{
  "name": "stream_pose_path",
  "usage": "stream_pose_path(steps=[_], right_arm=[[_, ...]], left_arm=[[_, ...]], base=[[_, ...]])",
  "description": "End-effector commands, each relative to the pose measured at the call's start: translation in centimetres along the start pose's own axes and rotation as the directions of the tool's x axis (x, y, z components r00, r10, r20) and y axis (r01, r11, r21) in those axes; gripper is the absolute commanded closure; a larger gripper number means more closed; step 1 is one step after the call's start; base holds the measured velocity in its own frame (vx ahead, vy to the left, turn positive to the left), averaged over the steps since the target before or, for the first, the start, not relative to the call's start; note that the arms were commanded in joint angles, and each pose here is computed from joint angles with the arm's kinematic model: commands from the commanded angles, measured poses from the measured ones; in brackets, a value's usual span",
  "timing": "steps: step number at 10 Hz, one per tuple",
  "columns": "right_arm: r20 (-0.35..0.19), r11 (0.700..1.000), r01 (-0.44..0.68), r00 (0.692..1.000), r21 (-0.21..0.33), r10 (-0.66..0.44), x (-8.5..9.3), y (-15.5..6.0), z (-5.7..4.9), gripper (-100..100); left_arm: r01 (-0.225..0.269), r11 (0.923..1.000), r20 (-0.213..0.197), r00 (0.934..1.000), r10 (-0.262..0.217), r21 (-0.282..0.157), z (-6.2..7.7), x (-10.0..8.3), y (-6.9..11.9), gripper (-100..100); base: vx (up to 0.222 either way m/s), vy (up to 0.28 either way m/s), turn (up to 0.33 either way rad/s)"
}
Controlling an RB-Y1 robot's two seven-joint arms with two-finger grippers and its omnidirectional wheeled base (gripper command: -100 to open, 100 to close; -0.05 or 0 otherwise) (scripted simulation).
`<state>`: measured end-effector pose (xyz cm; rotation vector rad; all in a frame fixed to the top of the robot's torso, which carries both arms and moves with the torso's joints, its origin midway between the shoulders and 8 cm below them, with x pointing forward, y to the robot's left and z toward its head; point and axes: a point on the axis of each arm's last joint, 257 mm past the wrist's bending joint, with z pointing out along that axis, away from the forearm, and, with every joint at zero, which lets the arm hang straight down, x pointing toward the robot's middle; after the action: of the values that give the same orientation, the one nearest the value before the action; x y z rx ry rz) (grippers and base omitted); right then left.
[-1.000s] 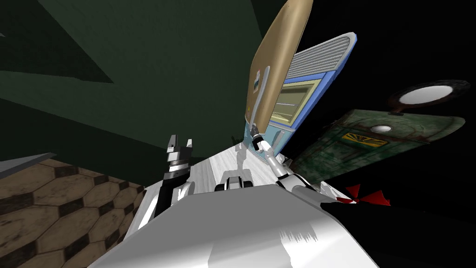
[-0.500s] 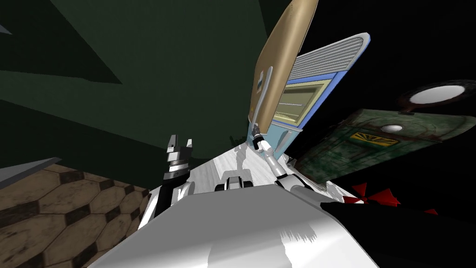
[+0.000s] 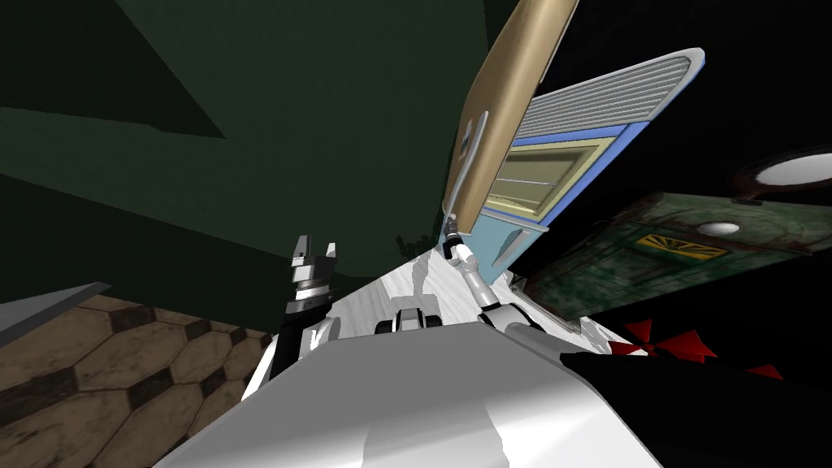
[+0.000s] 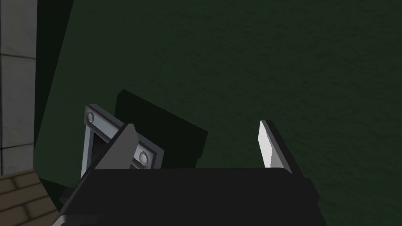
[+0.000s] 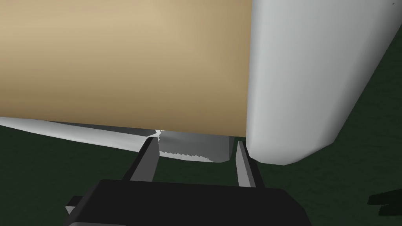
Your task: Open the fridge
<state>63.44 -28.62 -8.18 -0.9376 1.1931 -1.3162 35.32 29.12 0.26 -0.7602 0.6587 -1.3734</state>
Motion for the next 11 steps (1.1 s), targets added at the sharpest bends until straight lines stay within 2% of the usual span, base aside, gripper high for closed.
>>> stream_pose_path(steps=[1,2,3,4,5,6,8,9,10,11], right_arm=[[-0.073,1.000,0.016,0.997,0.013,-0.015,2.1,-0.5,-0.1,100],[-0.073,1.000,0.016,0.997,0.013,-0.015,2.1,-0.5,-0.1,100],[-0.109,1.000,0.024,0.994,0.019,-0.022,3.1,-0.8,-0.1,100],[-0.109,1.000,0.024,0.994,0.019,-0.022,3.1,-0.8,-0.1,100],[-0.146,0.999,0.033,0.989,0.024,-0.029,4.1,-1.1,-0.3,100],[-0.146,0.999,0.033,0.989,0.024,-0.029,4.1,-1.1,-0.3,100],[-0.219,0.998,0.049,0.975,0.032,-0.041,6.2,-1.6,-0.6,100],[-0.219,0.998,0.049,0.975,0.032,-0.041,6.2,-1.6,-0.6,100],[-0.256,0.998,0.058,0.966,0.036,-0.047,7.3,-1.8,-0.9,100],[-0.227,0.999,0.050,0.973,0.017,-0.045,5.2,-1.4,0.0,-100]], left_arm=[[0.000,1.0000,0.000,1.0000,0.000,0.000,0.0,0.0,0.0,0],[0.000,1.0000,0.000,1.0000,0.000,0.000,0.0,0.0,0.0,0],[0.000,1.0000,0.000,1.0000,0.000,0.000,0.0,0.0,0.0,0],[0.000,1.0000,0.000,1.0000,0.000,0.000,0.0,0.0,0.0,0],[0.000,1.0000,0.000,1.0000,0.000,0.000,0.0,0.0,0.0,0],[0.000,1.0000,0.000,1.0000,0.000,0.000,0.0,0.0,0.0,0],[0.000,1.0000,0.000,1.0000,0.000,0.000,0.0,0.0,0.0,0],[0.000,1.0000,0.000,1.0000,0.000,0.000,0.0,0.0,0.0,0],[0.000,1.0000,0.000,1.0000,0.000,0.000,0.0,0.0,0.0,0],[0.000,1.0000,0.000,1.0000,0.000,0.000,0.0,0.0,0.0,0]], base=[[0.139,0.254,-0.058],[0.135,0.261,-0.028],[0.138,0.268,-0.009],[0.140,0.234,0.001],[0.159,0.288,-0.003],[0.126,0.217,-0.012],[0.183,0.252,-0.015],[0.123,0.237,-0.024],[0.133,0.263,-0.008],[0.026,0.135,0.019]])
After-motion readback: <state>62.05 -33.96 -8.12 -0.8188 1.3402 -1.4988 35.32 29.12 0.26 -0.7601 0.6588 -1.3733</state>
